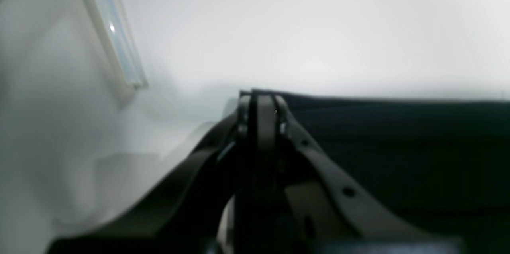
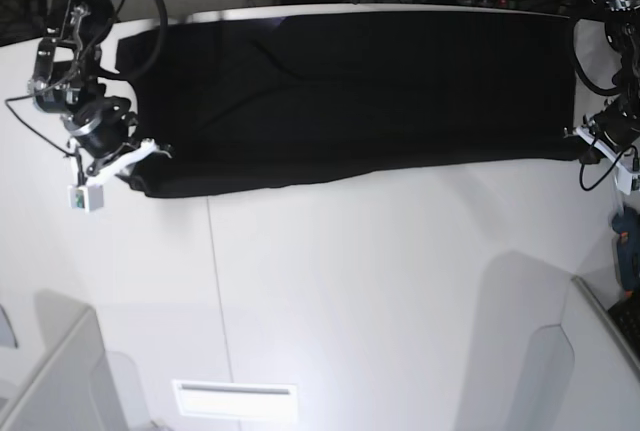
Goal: Fold the T-shirt properly
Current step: 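Fold the hem with both grippers over toward the collar fold, then release the hem and raise both grippers off the folded strip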
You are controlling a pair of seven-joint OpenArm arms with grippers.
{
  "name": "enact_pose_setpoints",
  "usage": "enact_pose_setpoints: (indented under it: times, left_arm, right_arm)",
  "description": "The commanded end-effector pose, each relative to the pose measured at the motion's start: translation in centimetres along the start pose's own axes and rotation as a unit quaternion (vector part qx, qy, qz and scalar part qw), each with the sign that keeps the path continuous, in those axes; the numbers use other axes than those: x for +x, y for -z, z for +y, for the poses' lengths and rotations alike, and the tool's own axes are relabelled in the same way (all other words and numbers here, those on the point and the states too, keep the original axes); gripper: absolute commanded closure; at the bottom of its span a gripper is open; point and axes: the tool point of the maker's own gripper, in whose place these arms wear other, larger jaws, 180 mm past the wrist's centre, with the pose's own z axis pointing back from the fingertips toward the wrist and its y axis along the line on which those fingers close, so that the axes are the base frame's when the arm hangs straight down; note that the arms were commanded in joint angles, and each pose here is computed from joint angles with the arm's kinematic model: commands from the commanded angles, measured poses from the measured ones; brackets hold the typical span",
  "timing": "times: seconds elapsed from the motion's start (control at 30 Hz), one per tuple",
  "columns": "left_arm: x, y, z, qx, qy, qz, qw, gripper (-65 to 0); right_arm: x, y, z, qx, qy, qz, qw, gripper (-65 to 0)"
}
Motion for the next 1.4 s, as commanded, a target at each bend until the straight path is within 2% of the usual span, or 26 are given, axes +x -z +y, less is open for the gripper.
enact_pose_setpoints:
  times: [0.0,0.17,0.3,0.6,1.17,1.37]
  left_arm:
    - [1.7,-0.9,0.1,0.002,0.016,-0.026,1.0,0.0]
    - [0.5,-2.6,0.8,0.018,0.023,-0.022,0.999,0.0]
    - [-0.8,-3.6,1.6,0.03,0.021,-0.013,0.999,0.0]
    - [-2.9,-5.0,0.5,0.026,0.055,0.012,0.998,0.0]
    - [-6.1,-5.8,0.7,0.03,0.062,0.055,0.996,0.0]
    - [-5.7,-6.8,1.9,0.048,0.055,0.046,0.996,0.0]
  right_arm:
    - [0.9,-0.5,0.0,0.001,-0.008,-0.017,0.9998,0.0]
    - [-1.3,-1.0,-0.3,-0.004,-0.006,0.007,1.0,0.0]
    - [-1.9,-2.3,0.1,-0.003,-0.014,0.008,0.9999,0.0]
    - [-4.9,-3.8,-0.2,-0.012,-0.013,0.04,0.9991,0.0]
    - [-8.7,-5.3,-0.6,-0.02,-0.004,0.085,0.9962,0.0]
    - [-7.2,-6.1,-0.9,0.003,0.047,0.06,0.9971,0.0]
